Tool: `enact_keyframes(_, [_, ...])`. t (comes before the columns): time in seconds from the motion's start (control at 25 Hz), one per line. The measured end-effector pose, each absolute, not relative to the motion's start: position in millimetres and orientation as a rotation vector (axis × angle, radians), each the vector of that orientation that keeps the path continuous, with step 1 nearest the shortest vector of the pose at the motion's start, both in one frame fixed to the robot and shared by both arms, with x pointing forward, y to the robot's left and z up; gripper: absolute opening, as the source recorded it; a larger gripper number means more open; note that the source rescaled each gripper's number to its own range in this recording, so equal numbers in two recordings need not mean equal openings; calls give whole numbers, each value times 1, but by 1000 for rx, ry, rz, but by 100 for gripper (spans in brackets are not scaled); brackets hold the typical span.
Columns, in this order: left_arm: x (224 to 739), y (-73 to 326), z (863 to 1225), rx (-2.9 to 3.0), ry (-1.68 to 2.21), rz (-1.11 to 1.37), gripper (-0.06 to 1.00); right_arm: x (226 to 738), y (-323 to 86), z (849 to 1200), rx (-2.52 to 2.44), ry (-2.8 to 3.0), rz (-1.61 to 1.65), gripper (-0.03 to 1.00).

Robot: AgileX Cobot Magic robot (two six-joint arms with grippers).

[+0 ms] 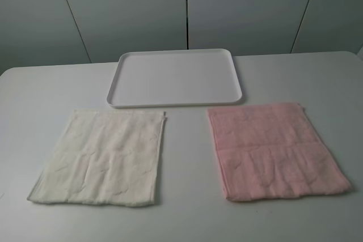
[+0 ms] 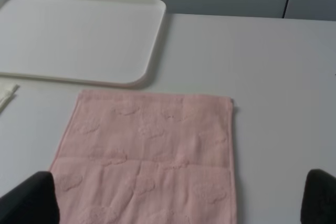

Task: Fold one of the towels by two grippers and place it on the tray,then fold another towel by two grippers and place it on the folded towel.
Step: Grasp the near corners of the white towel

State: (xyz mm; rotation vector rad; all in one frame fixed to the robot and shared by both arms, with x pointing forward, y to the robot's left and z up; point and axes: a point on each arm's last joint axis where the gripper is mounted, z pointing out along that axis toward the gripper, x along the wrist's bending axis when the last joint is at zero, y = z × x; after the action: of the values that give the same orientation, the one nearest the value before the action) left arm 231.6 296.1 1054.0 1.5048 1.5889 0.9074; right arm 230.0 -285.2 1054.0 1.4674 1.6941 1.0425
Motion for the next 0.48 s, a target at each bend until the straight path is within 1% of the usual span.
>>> enact_keyframes(0.48, [232,296,1054,1505,1589,907,97,230,-285,1054,1467,1694,1043,100])
